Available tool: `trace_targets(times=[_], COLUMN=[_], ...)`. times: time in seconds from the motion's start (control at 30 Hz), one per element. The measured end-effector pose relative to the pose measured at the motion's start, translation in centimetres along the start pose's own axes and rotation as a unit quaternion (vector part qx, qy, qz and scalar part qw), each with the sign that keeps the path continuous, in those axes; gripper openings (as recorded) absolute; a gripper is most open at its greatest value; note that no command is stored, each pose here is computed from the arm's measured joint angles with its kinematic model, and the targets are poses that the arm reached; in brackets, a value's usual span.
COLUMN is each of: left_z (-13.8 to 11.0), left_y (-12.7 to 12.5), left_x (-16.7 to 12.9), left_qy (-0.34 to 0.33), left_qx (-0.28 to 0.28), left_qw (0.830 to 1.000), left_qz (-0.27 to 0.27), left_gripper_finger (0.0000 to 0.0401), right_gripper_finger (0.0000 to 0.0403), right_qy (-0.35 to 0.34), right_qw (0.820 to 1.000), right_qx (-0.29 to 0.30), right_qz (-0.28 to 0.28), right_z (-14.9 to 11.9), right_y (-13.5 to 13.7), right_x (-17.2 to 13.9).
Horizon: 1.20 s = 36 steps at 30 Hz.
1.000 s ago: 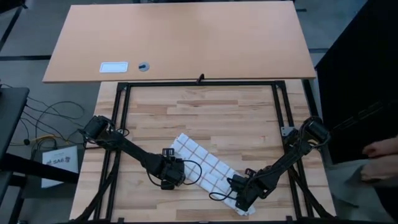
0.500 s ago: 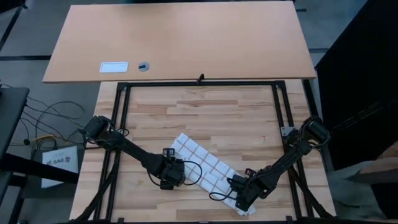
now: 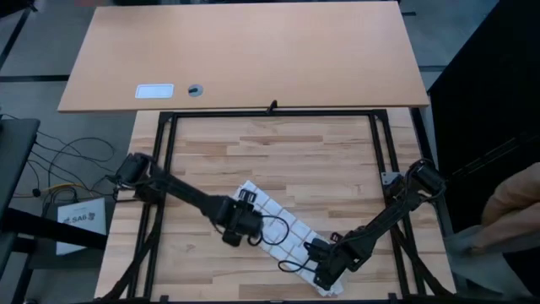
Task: Roll towel
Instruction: Roll the white checkered towel
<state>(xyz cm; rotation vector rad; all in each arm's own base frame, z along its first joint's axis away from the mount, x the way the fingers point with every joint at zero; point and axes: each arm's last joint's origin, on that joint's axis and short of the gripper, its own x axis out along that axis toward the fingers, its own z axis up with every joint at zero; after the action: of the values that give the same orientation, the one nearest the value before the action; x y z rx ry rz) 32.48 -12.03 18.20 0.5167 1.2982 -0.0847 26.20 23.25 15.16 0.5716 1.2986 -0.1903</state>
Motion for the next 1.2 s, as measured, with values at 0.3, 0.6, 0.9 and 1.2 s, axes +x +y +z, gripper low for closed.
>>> trace_targets(times=[0.3, 0.6, 0.9, 1.2], left_z=[-2.6, -3.8, -3.6, -2.8], left_y=[1.7, -1.2, -7.8, -6.4], left_x=[3.8, 3.9, 1.7, -6.8], left_qy=[0.01, 0.06, 0.048, 0.007], left_qx=[0.002, -0.182, -0.234, -0.221], left_qw=[0.995, 0.974, 0.962, 0.971], left_qz=[-0.099, -0.122, -0.134, -0.088], left_gripper_finger=[0.0159, 0.0159, 0.0159, 0.016], right_gripper_finger=[0.0108, 0.0108, 0.0108, 0.0108], right_qy=[-0.021, 0.015, 0.056, 0.013], right_qw=[0.999, 0.998, 0.982, 0.983], right_qx=[0.012, -0.054, -0.165, -0.179], right_qz=[0.042, -0.029, -0.077, -0.034], right_z=[0.2, 0.8, 3.9, 5.2], right_y=[1.3, -0.4, -3.3, -3.1], right_x=[0.9, 2.6, 1.6, -7.9])
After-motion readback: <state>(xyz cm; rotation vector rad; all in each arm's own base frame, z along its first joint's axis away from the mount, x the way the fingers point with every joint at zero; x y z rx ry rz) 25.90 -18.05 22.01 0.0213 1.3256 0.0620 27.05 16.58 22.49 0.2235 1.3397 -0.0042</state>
